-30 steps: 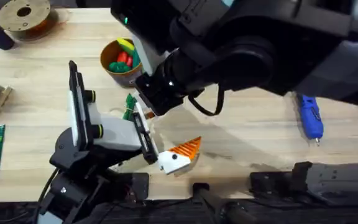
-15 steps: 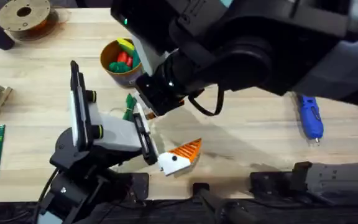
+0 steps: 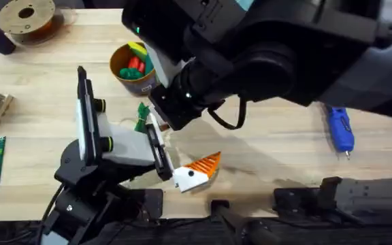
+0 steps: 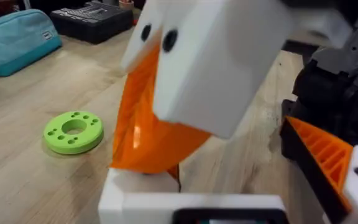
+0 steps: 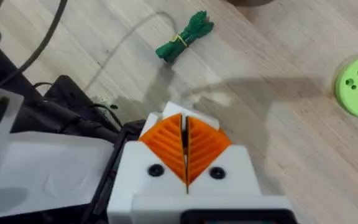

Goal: Pick up the gripper from the table and insert it into the empty holder that is missing its gripper. Then pick up a screw, insert it into the mounting hole, and use the screwdriver to tighten it. Finally, clean up the table by picking up the vegetable and placing it into the bucket.

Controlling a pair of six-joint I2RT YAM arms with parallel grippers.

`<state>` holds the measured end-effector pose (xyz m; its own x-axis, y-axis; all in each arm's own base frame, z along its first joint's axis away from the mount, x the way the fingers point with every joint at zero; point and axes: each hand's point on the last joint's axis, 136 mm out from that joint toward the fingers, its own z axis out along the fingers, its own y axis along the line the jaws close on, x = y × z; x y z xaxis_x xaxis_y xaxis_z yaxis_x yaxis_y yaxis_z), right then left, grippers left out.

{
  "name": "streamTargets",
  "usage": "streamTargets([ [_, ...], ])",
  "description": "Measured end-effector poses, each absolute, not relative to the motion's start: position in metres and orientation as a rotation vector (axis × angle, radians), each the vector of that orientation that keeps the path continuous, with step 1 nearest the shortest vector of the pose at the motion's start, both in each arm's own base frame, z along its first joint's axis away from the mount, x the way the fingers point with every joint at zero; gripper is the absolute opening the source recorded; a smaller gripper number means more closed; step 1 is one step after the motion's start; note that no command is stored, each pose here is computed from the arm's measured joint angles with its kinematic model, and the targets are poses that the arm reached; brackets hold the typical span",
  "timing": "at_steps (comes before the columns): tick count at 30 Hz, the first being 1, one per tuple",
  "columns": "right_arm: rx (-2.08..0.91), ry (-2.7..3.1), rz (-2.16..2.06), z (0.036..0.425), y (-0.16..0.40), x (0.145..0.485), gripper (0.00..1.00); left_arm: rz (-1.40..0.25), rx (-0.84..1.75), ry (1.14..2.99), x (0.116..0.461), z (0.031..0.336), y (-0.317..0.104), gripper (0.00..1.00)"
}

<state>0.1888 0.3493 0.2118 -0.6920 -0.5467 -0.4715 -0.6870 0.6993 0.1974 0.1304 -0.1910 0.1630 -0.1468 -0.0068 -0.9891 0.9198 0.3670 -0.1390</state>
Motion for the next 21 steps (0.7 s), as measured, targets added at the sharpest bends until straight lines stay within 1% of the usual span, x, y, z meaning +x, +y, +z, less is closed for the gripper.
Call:
streamTargets([
  [8,-0.96,2.53,0.513,0.212,0.349,0.189,0.006,-1.016,0.868,1.484,0.13,0.163,-0.191,0.987],
  [9,-0.957,2.531,0.513,0.212,0.349,0.189,0.023,-1.016,0.868,1.484,0.13,0.163,-0.191,0.987],
  [11,-0.948,2.538,0.517,0.212,0.349,0.188,0.186,-1.016,0.868,1.484,0.13,0.163,-0.191,0.987],
  [15,-0.933,2.535,0.495,0.212,0.346,0.193,0.673,-1.011,0.863,1.486,0.131,0.163,-0.191,0.987],
  [17,-0.898,2.526,0.497,0.219,0.339,0.2,0.874,-1.011,0.867,1.483,0.131,0.163,-0.191,0.987],
  [21,-0.879,2.488,0.541,0.238,0.332,0.197,0.88,-1.01,0.868,1.482,0.131,0.163,-0.191,0.987],
])
